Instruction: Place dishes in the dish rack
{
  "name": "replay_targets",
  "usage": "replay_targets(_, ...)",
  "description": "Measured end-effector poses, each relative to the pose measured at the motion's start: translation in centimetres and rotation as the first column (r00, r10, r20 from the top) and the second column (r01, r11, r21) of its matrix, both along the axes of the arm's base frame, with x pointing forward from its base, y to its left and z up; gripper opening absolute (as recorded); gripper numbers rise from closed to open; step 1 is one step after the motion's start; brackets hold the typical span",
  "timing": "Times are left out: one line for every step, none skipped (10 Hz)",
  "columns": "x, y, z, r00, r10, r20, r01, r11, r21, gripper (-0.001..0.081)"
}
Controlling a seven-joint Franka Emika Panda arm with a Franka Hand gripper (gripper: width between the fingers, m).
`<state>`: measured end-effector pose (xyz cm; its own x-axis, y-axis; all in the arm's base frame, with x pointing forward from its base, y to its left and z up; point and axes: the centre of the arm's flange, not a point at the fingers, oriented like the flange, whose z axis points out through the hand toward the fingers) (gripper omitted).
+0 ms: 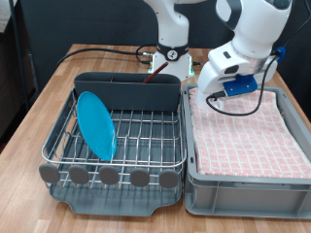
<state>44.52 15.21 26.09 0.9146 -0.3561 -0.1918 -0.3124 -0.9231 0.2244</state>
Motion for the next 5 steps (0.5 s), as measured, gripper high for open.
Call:
replay_targets(0.0,-0.3,-0.5,1.0,-0.004,-0.005,0.004,1.0,-0.003,0.0802)
replay_targets(0.1,-0.6,-0.9,1.0,-0.009,-0.008,0.009,1.0,-0.003,0.0802)
replay_targets(0.1,-0.9,-1.3,1.0,-0.015,-0.009,0.015,1.0,-0.003,0.0802)
replay_targets(0.1,-1.2,-1.6,1.0,-0.02,-0.01,0.02,1.0,-0.003,0.0802)
replay_targets(0.1,-1.4,-1.9,1.0,-0.024,-0.009,0.024,1.0,-0.002,0.0802)
